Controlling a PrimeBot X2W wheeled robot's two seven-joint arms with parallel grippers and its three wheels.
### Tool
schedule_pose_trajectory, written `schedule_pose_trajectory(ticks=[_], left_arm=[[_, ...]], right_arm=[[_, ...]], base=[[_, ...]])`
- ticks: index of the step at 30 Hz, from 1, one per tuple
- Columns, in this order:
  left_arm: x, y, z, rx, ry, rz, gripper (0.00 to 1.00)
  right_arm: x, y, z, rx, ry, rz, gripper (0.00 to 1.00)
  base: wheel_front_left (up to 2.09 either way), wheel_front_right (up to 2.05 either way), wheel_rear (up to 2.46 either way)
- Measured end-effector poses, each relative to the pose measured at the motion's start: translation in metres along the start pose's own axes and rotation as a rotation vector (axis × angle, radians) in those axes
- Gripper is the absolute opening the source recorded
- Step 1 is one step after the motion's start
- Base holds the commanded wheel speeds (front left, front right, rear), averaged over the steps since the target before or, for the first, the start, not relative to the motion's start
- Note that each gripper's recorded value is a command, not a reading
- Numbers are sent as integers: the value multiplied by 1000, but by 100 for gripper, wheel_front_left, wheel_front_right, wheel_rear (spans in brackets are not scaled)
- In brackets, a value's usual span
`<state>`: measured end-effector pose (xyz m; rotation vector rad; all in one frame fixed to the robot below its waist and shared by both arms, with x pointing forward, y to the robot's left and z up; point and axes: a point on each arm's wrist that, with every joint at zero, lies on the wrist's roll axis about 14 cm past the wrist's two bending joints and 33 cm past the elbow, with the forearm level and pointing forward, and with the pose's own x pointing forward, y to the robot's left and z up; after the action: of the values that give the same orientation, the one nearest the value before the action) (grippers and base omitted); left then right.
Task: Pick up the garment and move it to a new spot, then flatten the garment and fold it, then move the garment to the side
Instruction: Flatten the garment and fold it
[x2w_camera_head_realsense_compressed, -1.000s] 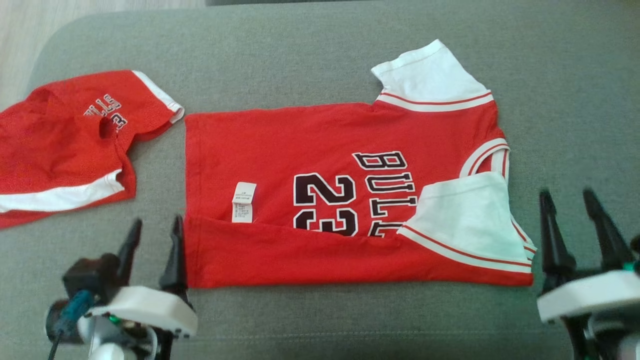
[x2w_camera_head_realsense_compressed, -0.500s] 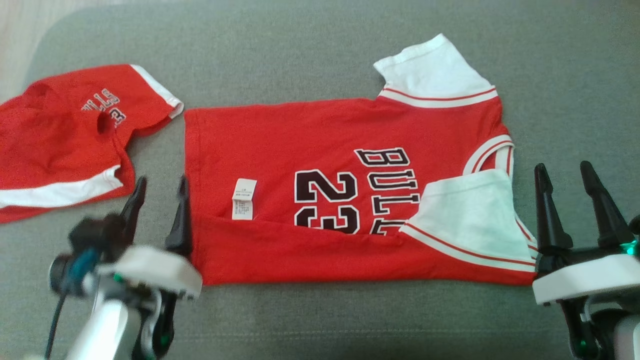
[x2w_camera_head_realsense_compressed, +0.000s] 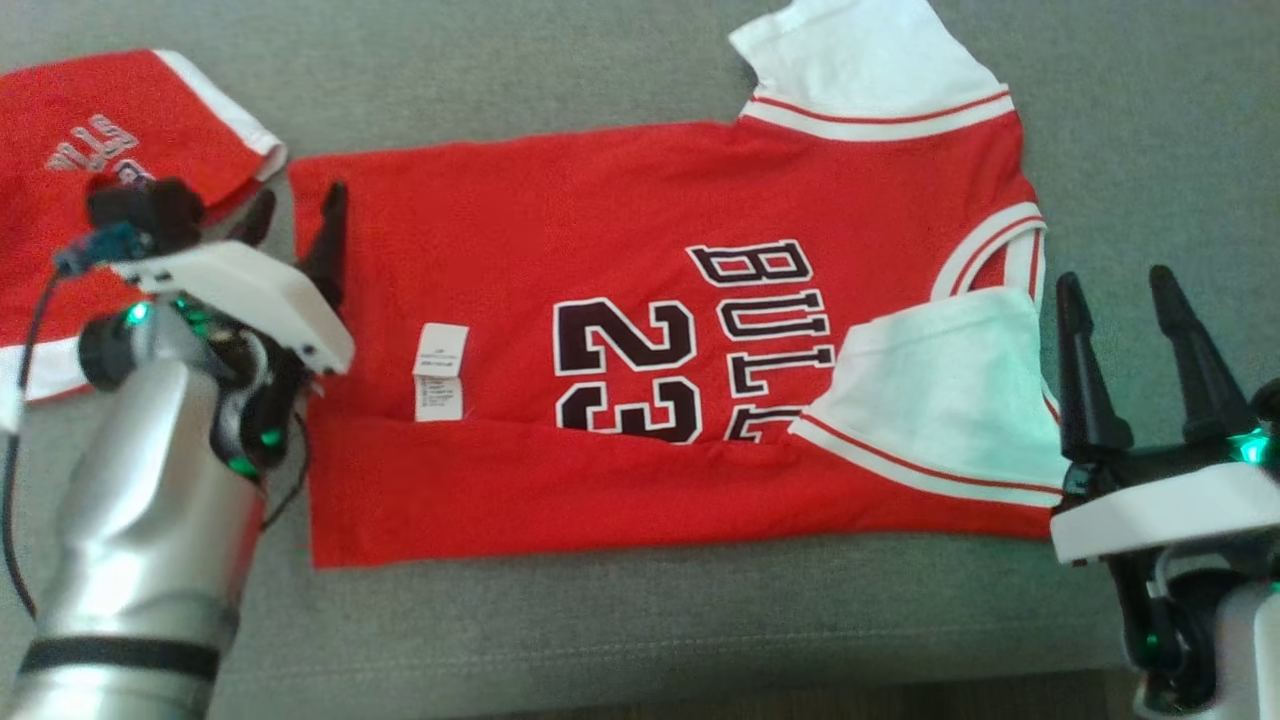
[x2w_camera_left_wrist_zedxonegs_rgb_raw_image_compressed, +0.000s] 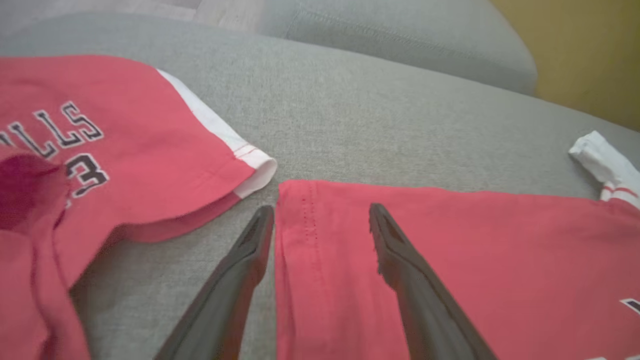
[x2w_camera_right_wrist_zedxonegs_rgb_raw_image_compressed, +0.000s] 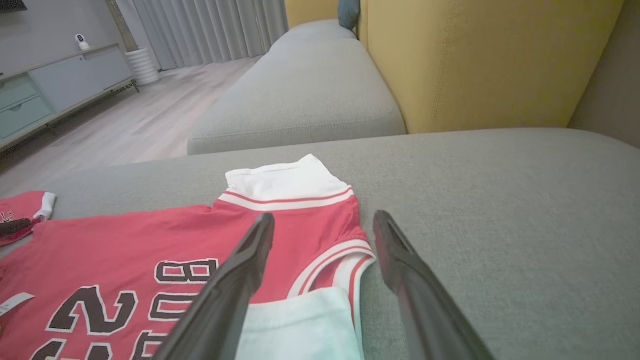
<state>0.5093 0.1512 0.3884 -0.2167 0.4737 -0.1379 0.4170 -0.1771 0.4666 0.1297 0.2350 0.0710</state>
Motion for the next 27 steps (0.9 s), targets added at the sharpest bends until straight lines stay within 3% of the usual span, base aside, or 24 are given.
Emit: schedule_pose_trajectory(ticks=[12,14,15,21,27], left_arm=[[34,4,-15,5,93,-19,100],[35,4,-17,17,110,-28,11],[35,4,-17,24,116,-28,0],[33,1,-15,95,95,-47,0],[33,0,-10,127,52,-50,0]], right_arm=[[4,-11,-11,26,20,-29,100],[4,-11,-12,26,22,-30,100],[4,-12,-12,26,21,-32,100],[22,-19,-3,10,3,-37,100],[68,-27,9,-7,9,0,100]], base=[[0,0,0],[0,0,0],[0,0,0],[0,0,0],[0,0,0]])
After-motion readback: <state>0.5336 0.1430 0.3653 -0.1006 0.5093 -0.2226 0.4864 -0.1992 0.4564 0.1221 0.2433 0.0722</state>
